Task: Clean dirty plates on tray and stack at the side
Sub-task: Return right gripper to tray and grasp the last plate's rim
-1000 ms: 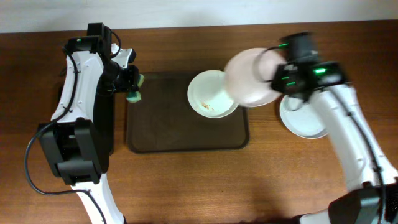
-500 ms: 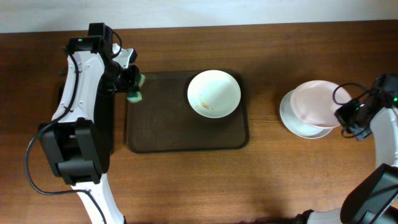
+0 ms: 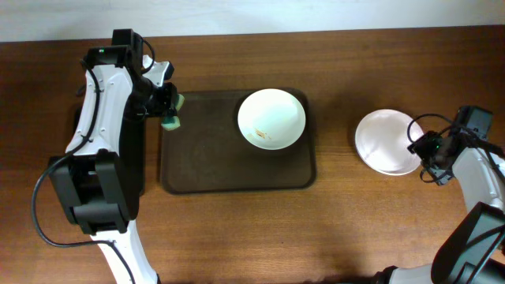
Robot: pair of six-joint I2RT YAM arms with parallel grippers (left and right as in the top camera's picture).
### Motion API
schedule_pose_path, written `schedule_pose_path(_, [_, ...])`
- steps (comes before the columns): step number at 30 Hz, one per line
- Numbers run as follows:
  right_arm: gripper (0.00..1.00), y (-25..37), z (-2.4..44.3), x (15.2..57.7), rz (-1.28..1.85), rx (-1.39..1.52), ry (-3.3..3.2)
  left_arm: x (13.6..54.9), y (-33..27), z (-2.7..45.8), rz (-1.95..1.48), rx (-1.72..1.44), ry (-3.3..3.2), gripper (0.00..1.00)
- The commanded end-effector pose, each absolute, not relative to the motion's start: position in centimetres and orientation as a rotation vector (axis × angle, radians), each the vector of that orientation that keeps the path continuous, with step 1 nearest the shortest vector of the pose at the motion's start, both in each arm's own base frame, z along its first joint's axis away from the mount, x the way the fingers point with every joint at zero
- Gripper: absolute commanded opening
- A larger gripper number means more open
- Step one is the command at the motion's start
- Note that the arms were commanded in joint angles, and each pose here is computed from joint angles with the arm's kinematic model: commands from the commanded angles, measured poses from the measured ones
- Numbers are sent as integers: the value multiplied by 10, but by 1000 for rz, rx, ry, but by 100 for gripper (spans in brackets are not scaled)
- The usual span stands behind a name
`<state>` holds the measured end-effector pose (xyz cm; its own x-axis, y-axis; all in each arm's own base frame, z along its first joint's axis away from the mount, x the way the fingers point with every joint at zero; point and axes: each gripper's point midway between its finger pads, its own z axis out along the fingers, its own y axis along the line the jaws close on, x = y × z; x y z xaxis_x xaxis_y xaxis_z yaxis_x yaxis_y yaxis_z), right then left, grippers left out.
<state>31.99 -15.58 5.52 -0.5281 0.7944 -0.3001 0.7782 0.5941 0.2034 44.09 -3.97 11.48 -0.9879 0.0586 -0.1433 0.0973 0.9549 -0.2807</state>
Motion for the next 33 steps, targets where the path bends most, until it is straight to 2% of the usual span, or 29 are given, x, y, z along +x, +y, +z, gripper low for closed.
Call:
schedule_pose_path(1, [72, -125, 67, 338, 303, 1064, 2514, 446, -44, 119, -431, 160, 2948, 1])
schedule_pose_path(4, [69, -98, 99, 362, 367, 898, 2534, 449, -53, 120, -431, 193, 2936, 1])
schedule_pose_path(7, [69, -31, 153, 400, 416, 625, 2545, 449, -56, 120, -432, 204, 2934, 1])
schedule_pose_path(11, [68, 38, 170, 423, 426, 547, 2521, 449, -56, 120, -431, 205, 2931, 1])
schedule_pose_path(15, [63, 92, 143, 430, 373, 538, 2558, 449, -56, 120, -431, 205, 2932, 1])
schedule_pose_path(20, [47, 135, 84, 437, 370, 506, 2650, 449, -57, 120, -432, 205, 2935, 1])
schedule_pose_path(23, [42, 136, 46, 435, 329, 564, 2717, 447, -57, 120, -433, 204, 2939, 1])
schedule_pose_path(26, [37, 134, 26, 432, 297, 577, 2757, 447, -57, 120, -433, 204, 2939, 1])
schedule_pose_path(28, [30, 133, 20, 431, 285, 578, 2769, 447, -57, 120, -433, 204, 2940, 1])
schedule_pose_path(30, [16, 134, 17, 428, 278, 579, 2782, 447, -57, 120, -433, 204, 2941, 1])
schedule_pose_path(31, [4, 135, 16, 426, 277, 575, 2791, 447, -57, 120, -433, 204, 2941, 1])
schedule_pose_path(33, [4, 143, 14, 417, 283, 552, 2828, 447, -57, 120, -433, 204, 2941, 1])
